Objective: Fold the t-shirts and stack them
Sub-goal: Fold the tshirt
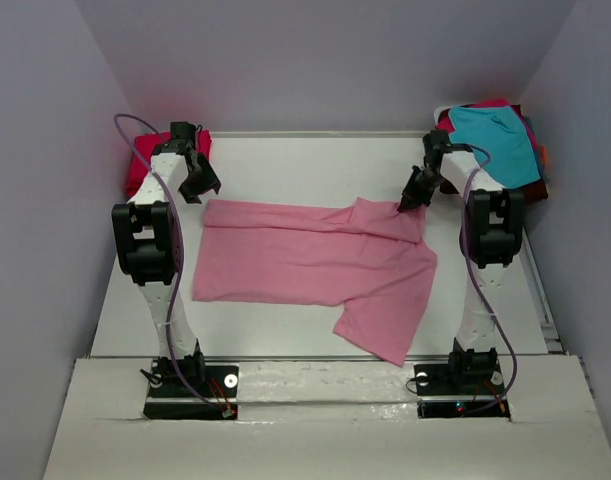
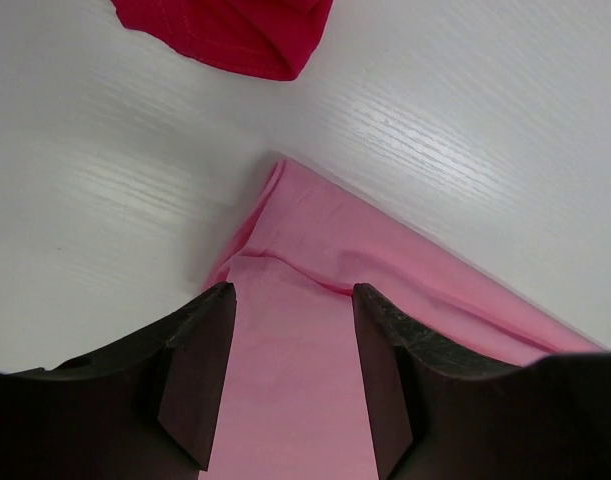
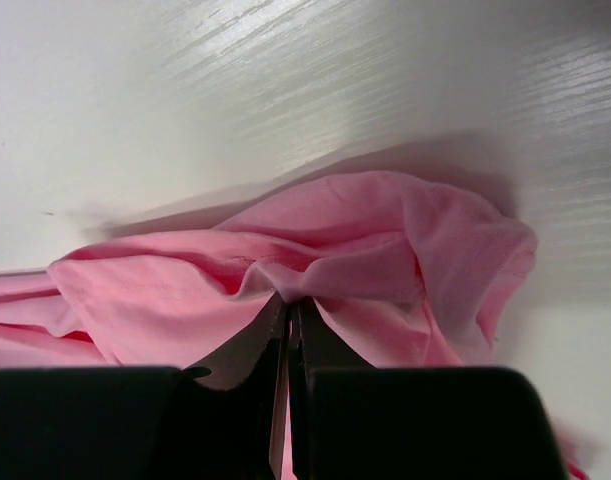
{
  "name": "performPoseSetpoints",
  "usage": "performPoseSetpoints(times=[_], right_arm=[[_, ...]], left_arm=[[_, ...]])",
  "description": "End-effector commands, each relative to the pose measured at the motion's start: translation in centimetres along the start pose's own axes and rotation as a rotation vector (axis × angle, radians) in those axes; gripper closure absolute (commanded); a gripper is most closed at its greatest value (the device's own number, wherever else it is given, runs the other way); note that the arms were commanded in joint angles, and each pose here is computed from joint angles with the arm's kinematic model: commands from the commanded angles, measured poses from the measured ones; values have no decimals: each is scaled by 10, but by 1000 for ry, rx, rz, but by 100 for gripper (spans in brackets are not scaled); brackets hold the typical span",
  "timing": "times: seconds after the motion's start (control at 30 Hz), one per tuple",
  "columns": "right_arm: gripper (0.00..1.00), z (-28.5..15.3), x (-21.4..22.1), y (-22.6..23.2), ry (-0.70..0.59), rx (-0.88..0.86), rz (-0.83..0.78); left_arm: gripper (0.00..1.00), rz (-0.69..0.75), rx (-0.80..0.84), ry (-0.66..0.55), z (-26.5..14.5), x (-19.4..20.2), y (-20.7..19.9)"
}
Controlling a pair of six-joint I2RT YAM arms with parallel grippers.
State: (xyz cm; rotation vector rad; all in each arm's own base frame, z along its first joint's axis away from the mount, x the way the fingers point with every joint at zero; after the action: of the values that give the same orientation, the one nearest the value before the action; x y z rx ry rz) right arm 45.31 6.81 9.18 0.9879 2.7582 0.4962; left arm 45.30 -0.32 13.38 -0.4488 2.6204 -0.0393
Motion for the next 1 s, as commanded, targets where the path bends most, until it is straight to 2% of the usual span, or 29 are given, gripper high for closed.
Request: performPoseSetpoints(times=[0.0, 0.23, 0.6, 0.97], right_arm=[[93, -44, 6, 13, -42, -61, -40], [93, -68, 22, 6, -36, -67, -68], [93, -75, 60, -9, 34, -47, -117], [93, -66, 125, -27, 144, 9, -193]], left_arm=[[39, 10, 28, -3, -5, 0, -4], [39, 11, 31, -2, -5, -1, -5], [39, 16, 38, -1, -6, 0, -5], [39, 17, 51, -7, -11, 1, -6]])
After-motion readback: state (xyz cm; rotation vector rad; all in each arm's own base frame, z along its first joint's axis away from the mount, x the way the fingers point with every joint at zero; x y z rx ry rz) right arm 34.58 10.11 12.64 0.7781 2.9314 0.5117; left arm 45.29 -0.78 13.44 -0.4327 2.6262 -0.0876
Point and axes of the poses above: each gripper's point midway between its finger pads, its own z axis out along the fingers, its own y axis along the line the jaws close on, x = y × z, the point moved 5 cm from there along -z, back along the fingers, and after that the axes turned 11 degrees about z, right-handed, at the moved point
